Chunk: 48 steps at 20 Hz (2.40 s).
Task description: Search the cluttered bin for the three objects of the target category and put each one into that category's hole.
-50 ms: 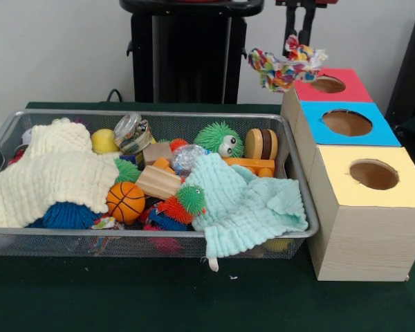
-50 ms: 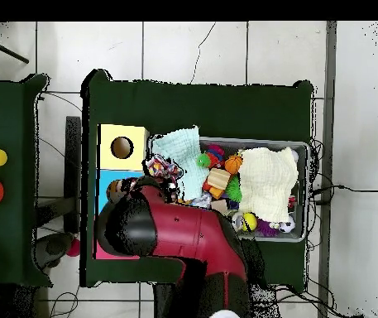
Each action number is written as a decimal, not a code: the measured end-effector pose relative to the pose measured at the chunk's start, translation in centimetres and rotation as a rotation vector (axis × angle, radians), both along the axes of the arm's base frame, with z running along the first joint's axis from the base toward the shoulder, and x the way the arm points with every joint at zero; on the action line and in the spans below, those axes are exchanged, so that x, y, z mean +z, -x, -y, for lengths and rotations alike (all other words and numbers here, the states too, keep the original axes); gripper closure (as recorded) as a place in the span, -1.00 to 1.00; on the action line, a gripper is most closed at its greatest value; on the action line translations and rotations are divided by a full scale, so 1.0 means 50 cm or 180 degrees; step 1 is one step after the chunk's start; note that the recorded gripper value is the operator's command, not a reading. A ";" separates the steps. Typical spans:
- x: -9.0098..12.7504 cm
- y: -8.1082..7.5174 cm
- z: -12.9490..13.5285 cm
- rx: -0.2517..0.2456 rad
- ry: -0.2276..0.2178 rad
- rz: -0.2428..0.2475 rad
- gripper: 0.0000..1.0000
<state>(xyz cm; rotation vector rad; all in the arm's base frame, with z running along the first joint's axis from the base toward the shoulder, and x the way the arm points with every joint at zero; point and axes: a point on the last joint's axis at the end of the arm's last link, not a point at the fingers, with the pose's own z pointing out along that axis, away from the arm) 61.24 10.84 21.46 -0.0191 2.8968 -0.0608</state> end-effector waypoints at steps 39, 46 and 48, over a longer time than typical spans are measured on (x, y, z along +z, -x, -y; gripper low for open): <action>-0.109 -0.019 -0.158 -0.0558 0.0060 -0.0096 1.00; -0.125 -0.026 -0.195 -0.0674 0.0021 -0.0085 1.00; -0.130 -0.025 -0.197 -0.0672 0.0024 -0.0092 1.00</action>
